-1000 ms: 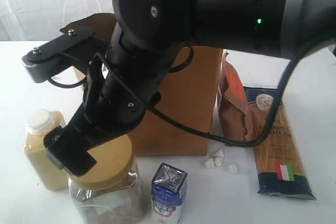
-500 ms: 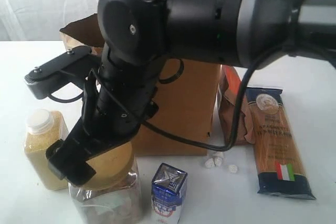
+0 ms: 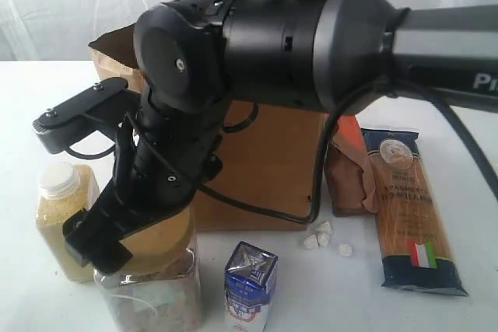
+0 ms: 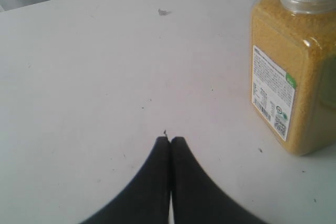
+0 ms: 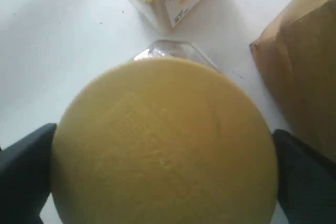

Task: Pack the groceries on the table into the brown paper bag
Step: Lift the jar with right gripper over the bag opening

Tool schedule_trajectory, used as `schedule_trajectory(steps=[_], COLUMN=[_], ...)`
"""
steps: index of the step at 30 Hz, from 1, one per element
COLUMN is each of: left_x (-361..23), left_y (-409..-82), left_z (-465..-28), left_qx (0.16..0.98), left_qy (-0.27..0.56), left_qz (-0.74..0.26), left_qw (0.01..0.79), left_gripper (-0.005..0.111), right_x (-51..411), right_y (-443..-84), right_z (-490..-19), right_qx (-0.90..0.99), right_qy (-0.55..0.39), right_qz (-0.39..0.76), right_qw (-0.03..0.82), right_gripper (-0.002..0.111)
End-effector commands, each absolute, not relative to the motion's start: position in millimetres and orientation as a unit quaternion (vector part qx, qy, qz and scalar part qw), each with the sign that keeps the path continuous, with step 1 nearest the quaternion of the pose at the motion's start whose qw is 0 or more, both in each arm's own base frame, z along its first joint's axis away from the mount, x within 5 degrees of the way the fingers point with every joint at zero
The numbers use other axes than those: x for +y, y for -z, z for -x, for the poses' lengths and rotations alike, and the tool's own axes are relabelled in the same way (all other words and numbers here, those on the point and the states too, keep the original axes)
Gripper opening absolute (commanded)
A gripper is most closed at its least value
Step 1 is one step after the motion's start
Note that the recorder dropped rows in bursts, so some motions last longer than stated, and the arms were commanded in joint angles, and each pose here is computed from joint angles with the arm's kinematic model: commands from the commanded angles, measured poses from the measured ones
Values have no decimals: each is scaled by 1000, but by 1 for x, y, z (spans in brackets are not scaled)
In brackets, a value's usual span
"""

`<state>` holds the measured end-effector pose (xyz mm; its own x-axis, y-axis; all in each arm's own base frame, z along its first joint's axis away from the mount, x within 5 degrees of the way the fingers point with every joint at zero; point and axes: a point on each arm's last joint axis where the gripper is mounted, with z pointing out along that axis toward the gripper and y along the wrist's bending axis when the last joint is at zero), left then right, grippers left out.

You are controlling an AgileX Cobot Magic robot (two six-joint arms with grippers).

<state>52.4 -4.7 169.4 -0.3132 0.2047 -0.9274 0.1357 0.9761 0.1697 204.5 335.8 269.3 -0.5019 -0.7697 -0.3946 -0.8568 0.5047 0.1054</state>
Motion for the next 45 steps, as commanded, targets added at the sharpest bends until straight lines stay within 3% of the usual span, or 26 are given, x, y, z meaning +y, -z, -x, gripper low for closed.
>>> schedule_trajectory(steps=[1,2,3,5,9,12,18,26,30,45], left_x=[-5,-5,-5,-5,-5,-5,-5,-5,-5,-5], left_y=[-168,-168,-168,-168,-168,-168,-168,-168,-168,-168], left_z=[-52,-52,-52,-52,-52,-52,-52,-52,-52,-52], left_qx=[810,810,810,810,810,810,810,810,810,810], left_qy=[-27,-27,-27,-27,-27,-27,-27,-27,-27,-27], left_qz=[-101,-101,-101,-101,-101,-101,-101,-101,-101,-101], left_qw=[577,577,577,577,577,577,577,577,577,577], left_gripper=[0,0,0,0,0,0,0,0,0,0], right_x=[336,335,334,333,328,328,322,297,287,271], right_y=[-266,-267,-268,-275,-298,-339,-433,-509,-526,-532], right_z=[-203,-202,-201,-198,-191,-179,-168,-171,-176,-217], right_qx=[856,859,869,869,864,849,806,760,752,753], right_qy=[-142,-142,-144,-152,-157,-175,-224,-219,-194,-174], right_qz=[477,473,456,453,460,476,482,453,435,389], right_qw=[138,134,126,127,129,151,261,411,457,502], right_gripper=[63,47,16,1,1,0,0,0,0,0])
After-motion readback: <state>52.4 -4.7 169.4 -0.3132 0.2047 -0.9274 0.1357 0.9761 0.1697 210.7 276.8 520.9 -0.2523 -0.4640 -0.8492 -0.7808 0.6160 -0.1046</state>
